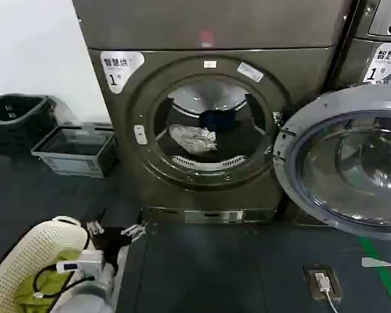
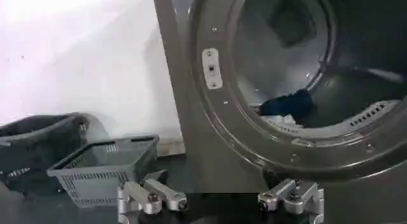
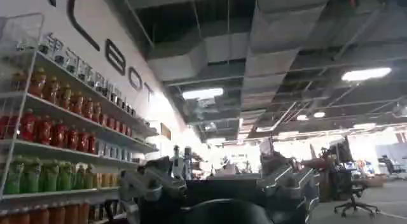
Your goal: Grasp the clothes from the dryer.
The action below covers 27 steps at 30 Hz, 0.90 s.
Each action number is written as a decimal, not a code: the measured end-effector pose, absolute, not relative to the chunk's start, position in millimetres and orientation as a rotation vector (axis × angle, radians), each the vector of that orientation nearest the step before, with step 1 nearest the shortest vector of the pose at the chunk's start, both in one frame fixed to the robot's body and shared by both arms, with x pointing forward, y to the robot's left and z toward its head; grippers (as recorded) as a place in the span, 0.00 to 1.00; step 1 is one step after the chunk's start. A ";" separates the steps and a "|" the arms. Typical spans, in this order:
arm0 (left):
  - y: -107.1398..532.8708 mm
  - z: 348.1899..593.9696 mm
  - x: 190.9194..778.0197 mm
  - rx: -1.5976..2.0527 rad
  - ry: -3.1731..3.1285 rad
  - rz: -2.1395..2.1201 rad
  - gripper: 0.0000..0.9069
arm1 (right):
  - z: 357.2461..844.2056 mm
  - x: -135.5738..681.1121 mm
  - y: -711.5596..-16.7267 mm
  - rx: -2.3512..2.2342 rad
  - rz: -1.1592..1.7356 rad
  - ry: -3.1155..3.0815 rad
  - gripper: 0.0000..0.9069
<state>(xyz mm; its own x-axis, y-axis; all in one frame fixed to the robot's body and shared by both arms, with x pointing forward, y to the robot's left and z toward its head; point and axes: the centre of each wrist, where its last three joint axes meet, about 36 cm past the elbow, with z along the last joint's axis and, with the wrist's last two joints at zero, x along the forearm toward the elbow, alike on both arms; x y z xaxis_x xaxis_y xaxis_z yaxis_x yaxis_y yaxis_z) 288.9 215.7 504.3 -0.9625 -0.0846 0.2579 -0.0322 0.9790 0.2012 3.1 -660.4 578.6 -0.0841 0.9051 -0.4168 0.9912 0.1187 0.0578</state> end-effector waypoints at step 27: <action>215.3 503.5 289.2 0.079 -2.852 -0.287 1.00 | 568.4 3.6 -663.8 1.818 -0.370 2.035 1.00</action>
<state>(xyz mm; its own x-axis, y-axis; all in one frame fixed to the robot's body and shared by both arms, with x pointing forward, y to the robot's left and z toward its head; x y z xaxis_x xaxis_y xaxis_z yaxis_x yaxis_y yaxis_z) 289.2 215.3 503.5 -0.9612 -0.0807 0.2637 -0.0265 0.9788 0.2030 3.6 -663.8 568.4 -0.0865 0.8887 -0.4503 0.9903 0.1259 0.0583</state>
